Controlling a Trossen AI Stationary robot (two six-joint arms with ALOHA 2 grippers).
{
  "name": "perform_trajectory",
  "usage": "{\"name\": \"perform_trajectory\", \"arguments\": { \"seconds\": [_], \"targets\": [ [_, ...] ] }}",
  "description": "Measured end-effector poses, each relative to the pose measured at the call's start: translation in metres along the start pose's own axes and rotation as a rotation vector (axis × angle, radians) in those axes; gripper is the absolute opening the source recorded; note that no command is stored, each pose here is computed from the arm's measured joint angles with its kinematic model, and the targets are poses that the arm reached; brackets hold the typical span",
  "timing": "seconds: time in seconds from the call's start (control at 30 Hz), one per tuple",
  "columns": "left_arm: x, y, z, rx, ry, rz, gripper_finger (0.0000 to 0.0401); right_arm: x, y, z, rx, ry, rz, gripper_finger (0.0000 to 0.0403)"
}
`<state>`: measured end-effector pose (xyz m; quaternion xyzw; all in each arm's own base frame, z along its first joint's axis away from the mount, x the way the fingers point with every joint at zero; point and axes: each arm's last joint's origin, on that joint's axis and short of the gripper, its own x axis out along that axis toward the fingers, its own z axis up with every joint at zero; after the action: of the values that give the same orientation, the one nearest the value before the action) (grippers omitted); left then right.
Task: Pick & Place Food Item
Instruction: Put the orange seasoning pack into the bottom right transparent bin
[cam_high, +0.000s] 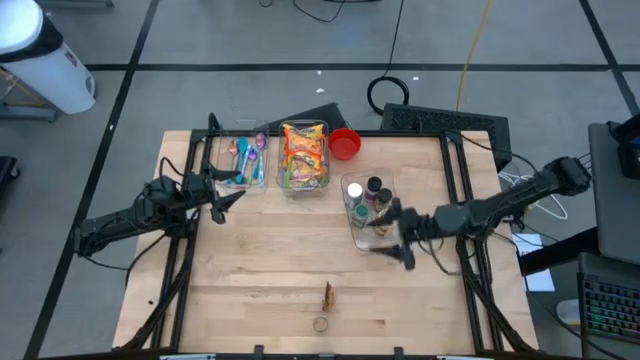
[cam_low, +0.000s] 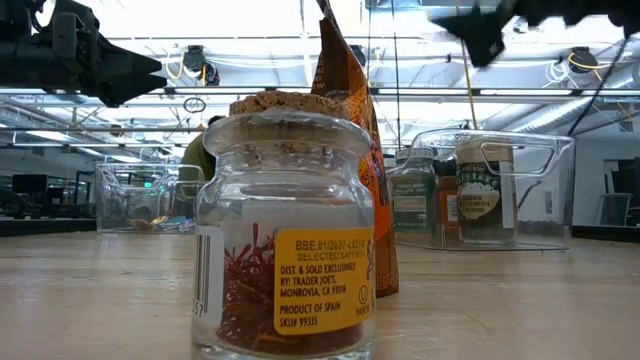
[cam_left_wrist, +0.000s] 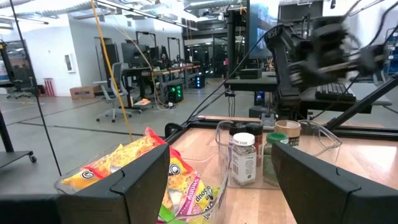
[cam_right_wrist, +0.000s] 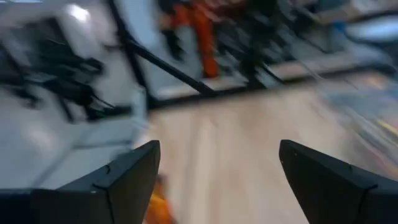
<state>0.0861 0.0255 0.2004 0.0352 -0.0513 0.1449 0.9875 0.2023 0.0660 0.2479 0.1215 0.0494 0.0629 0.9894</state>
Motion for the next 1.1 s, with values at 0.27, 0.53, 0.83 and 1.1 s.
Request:
{"name": "perform_trajectory", "arguments": {
  "seconds": [0.27,0.53,0.83,1.1],
  "targets": [
    [0.000,0.000,0.000,0.000,0.000,0.000,0.0283,0.053,0.067,-0.003,-0.204,0.123,0.169,0.0315],
    [0.000,0.000,0.000,0.000,0.001,0.000,0.0283,0.117,0.093,-0.009,-0.367,0.395,0.128,0.0309],
    [0.000,0.000,0.000,0.000,0.000,0.000,0.0283,0.162,0.080,-0.033,-0.400,0.509,0.156,0.0308],
    [0.000,0.000,0.000,0.000,0.000,0.000,0.0283,0.171,0.065,-0.050,-0.377,0.589,0.158,0.0308]
  ]
}}
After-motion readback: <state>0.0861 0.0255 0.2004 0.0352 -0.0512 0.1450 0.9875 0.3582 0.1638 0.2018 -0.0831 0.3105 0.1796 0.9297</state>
